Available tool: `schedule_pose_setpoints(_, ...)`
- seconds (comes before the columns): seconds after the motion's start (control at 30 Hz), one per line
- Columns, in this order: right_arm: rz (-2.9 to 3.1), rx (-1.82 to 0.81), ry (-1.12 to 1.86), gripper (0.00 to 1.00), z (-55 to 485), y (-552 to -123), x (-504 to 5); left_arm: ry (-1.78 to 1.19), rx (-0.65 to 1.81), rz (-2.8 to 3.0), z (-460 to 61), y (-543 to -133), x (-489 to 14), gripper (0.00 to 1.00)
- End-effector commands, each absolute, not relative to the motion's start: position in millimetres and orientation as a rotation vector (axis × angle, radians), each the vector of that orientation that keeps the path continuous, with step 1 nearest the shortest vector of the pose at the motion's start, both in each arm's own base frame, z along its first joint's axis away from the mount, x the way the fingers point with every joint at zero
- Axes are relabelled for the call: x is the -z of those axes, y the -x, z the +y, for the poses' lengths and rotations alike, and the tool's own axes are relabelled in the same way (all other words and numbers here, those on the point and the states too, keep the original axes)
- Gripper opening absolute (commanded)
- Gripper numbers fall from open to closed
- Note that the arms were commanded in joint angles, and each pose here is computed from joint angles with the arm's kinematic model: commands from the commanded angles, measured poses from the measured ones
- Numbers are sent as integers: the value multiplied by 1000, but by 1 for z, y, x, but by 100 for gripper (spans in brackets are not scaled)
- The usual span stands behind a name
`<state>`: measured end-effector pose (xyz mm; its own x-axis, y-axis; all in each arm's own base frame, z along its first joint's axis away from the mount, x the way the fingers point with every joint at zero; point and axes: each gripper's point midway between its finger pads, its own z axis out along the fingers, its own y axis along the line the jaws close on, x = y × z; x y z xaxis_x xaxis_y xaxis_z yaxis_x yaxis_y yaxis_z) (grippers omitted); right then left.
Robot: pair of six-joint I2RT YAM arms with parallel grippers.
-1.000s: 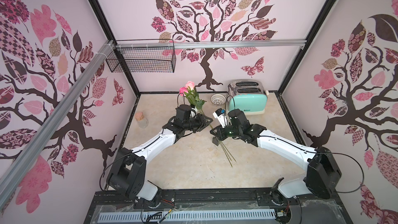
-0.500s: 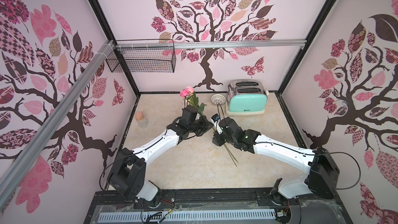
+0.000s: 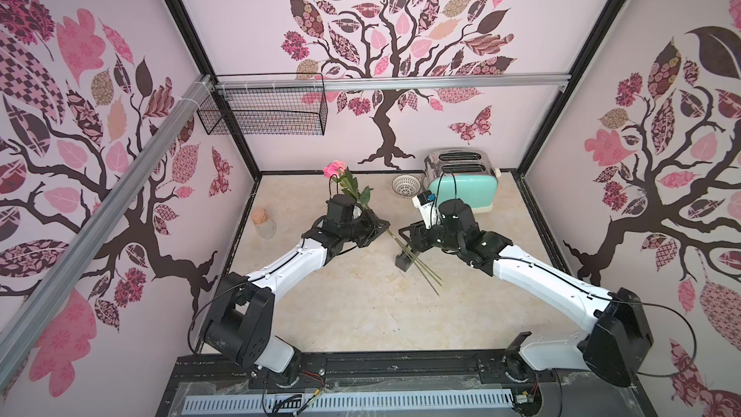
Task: Wrap bouquets with tape
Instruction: Wrap the tape around the bouquet.
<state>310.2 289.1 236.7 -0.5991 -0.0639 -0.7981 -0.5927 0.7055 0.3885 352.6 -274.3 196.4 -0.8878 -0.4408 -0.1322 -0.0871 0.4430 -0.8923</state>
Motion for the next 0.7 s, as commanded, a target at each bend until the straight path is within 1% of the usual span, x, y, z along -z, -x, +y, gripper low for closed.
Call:
schedule_pose_setpoints(0.0, 2045, -1051, 534, 48, 307, -292, -259, 302, 1505, 2288, -282, -345, -218, 0)
schedule_pose_setpoints(0.13, 2075, -1086, 505, 41, 310, -298, -251, 277, 1546, 2264, -284, -342, -224, 0)
schedule_pose_setpoints(0.27, 2141, -1058, 481, 37, 309, -304, -236, 252, 1563, 2243, -285, -340, -232, 0)
schedule_pose_setpoints(0.47, 2172, -1060, 474, 36, 309, -305, -227, 210, 1593, 2211, -287, -337, -242, 0)
schedule_pose_setpoints(0.67, 2126, -1280, 483, 27, 318, -294, -241, 191, 1591, 2217, -288, -337, -240, 0)
